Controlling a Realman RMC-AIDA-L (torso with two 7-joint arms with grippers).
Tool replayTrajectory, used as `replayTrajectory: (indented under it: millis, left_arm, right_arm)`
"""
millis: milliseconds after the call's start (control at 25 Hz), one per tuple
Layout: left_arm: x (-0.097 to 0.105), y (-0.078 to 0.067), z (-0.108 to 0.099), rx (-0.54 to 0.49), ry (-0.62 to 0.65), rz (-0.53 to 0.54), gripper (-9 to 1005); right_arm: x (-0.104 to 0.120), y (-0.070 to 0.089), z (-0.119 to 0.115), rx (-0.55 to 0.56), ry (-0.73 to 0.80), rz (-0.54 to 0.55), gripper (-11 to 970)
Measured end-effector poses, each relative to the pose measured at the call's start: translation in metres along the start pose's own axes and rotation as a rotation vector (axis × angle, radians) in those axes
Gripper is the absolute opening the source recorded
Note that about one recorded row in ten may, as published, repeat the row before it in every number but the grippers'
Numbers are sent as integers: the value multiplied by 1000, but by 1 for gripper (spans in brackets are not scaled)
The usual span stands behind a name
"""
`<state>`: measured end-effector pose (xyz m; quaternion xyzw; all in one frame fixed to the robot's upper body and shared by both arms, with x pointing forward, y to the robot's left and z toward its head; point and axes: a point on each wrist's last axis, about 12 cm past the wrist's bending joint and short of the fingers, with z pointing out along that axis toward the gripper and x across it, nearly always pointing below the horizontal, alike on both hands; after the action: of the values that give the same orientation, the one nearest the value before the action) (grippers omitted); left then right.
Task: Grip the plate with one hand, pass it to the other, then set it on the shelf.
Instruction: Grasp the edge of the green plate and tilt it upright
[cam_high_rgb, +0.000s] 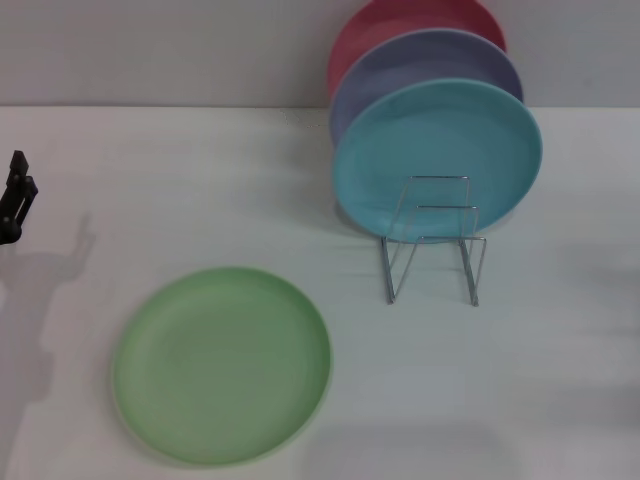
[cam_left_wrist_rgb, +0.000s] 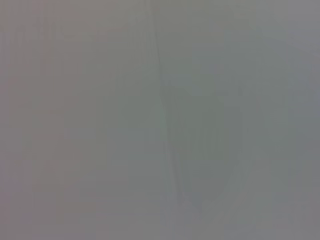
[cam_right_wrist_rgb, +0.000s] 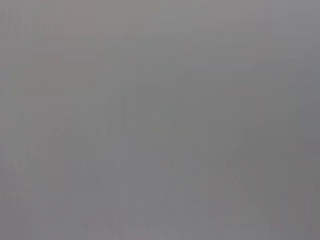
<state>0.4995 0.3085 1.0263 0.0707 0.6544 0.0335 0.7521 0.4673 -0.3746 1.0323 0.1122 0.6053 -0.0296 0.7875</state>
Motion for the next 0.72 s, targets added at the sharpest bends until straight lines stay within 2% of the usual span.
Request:
replayTrajectory:
  millis: [480,560,720]
  left_arm:
    - [0,-2,-1,10,4,-11,805]
    - [-3,-7,8,23,14,-44,804]
    - [-14,-17,29,36,92,-23,803]
  right_arm:
    - [0,1,2,-2,4,0,815]
    - [0,1,2,-2,4,1,814]
    - [1,1,2,-2,5,4,811]
